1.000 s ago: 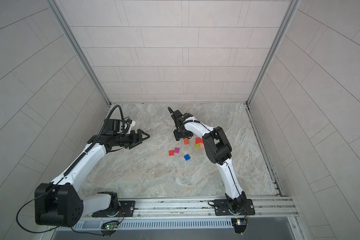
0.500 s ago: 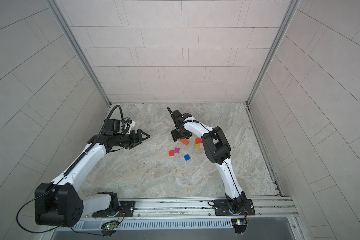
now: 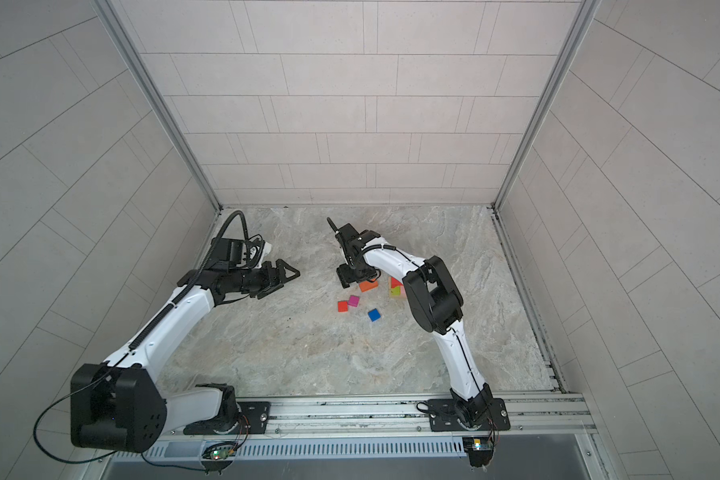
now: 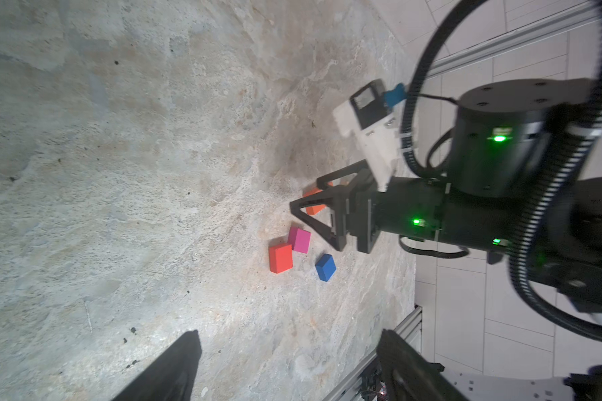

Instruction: Build the wood block tower

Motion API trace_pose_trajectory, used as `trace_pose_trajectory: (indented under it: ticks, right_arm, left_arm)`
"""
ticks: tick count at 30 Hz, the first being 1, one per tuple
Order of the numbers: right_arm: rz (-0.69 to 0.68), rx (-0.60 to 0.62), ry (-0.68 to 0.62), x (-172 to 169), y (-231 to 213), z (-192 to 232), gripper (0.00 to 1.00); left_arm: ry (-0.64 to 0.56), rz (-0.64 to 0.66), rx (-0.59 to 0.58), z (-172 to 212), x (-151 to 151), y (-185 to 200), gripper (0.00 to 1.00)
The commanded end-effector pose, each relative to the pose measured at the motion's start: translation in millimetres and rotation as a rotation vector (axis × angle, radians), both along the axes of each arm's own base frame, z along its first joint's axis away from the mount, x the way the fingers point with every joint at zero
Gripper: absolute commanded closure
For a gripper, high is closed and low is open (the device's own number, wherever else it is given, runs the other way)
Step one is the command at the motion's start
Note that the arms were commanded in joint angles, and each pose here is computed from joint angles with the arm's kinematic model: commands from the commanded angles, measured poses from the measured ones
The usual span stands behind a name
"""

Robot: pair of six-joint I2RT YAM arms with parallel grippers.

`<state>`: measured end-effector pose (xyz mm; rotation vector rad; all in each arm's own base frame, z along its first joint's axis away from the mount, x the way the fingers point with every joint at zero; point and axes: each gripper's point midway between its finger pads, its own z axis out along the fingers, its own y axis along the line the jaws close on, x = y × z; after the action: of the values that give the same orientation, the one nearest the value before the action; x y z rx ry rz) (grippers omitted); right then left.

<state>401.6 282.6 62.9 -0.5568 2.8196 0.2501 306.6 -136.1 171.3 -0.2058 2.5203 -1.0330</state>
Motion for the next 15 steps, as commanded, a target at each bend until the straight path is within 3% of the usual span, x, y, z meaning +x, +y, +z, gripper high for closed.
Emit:
trace_pose_trajectory:
  ticks: [1, 15]
  right_arm:
    - [-0.053, 0.003, -0.156, 10.8, -15.8, 61.5, 0.25]
    - [-0.221, -0.033, -0.287, -26.1, -101.1, 124.3, 0.09]
  left_arm:
    - [0.016, 0.022, 0.086, -3.4, 0.9, -2.3, 0.13]
    - [0.066, 0.161, 0.225, 0.8, 13.0, -48.3, 0.11]
